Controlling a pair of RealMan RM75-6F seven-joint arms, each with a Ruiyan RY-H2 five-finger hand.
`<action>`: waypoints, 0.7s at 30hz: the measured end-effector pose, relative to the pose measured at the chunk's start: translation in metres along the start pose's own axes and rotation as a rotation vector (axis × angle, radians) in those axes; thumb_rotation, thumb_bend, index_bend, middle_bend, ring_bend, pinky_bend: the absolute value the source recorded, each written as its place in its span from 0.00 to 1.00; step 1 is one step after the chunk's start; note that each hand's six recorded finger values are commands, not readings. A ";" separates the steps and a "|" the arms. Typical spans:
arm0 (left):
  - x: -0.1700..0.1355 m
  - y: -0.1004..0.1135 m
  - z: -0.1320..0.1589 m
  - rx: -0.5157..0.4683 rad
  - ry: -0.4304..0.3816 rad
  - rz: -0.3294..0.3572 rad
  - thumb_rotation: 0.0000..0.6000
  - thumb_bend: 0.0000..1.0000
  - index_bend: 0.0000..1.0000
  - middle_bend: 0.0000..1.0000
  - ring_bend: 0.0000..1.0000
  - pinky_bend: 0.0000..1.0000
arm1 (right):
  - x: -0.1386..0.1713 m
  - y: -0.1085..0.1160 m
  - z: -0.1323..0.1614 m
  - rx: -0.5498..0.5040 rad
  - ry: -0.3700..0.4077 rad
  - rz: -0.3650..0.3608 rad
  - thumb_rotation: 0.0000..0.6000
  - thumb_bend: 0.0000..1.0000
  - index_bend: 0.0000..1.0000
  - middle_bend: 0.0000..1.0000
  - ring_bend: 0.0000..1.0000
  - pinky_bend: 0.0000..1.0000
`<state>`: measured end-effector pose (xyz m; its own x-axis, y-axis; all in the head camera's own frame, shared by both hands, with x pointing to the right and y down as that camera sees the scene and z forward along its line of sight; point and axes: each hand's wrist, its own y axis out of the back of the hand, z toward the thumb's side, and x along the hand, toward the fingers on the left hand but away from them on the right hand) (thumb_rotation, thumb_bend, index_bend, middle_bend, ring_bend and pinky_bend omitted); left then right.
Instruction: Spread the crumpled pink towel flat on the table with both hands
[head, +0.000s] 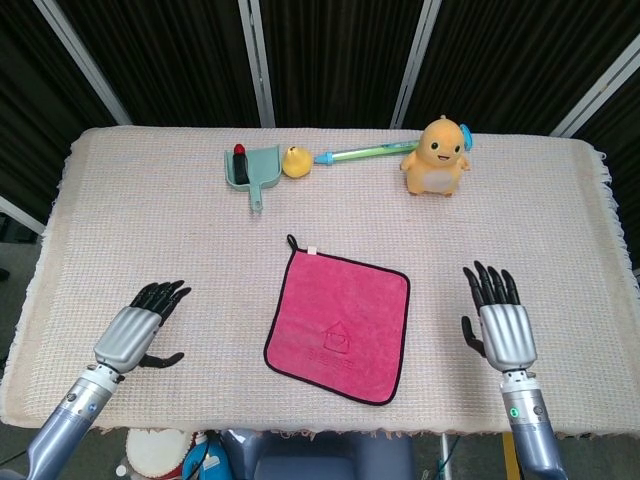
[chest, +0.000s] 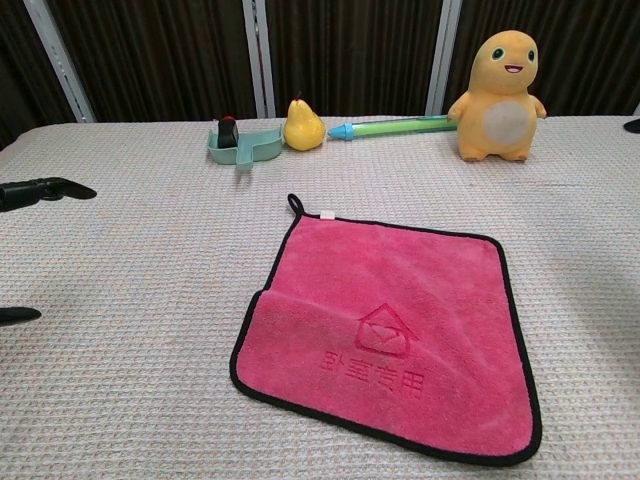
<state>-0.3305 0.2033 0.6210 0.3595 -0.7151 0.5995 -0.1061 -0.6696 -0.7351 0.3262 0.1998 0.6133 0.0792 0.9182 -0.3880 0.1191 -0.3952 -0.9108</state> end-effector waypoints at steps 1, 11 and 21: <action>0.000 -0.002 0.001 0.000 -0.006 -0.002 1.00 0.11 0.00 0.00 0.00 0.00 | 0.001 0.001 -0.004 -0.009 -0.010 -0.012 1.00 0.53 0.00 0.00 0.00 0.00; 0.007 -0.025 0.027 0.048 -0.106 -0.094 1.00 0.27 0.00 0.00 0.00 0.00 | 0.008 0.012 -0.022 -0.081 -0.033 -0.059 1.00 0.53 0.00 0.00 0.00 0.00; 0.025 -0.062 0.080 0.136 -0.283 -0.249 1.00 0.47 0.00 0.02 0.00 0.00 | 0.008 0.006 -0.016 -0.104 -0.008 -0.039 1.00 0.53 0.00 0.00 0.00 0.00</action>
<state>-0.2408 0.2432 0.6562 0.6017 -0.4384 0.6676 0.1330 -0.7692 -0.6250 0.3434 0.2045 0.6071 0.0642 0.9329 -0.3543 0.2237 -0.3595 -0.9059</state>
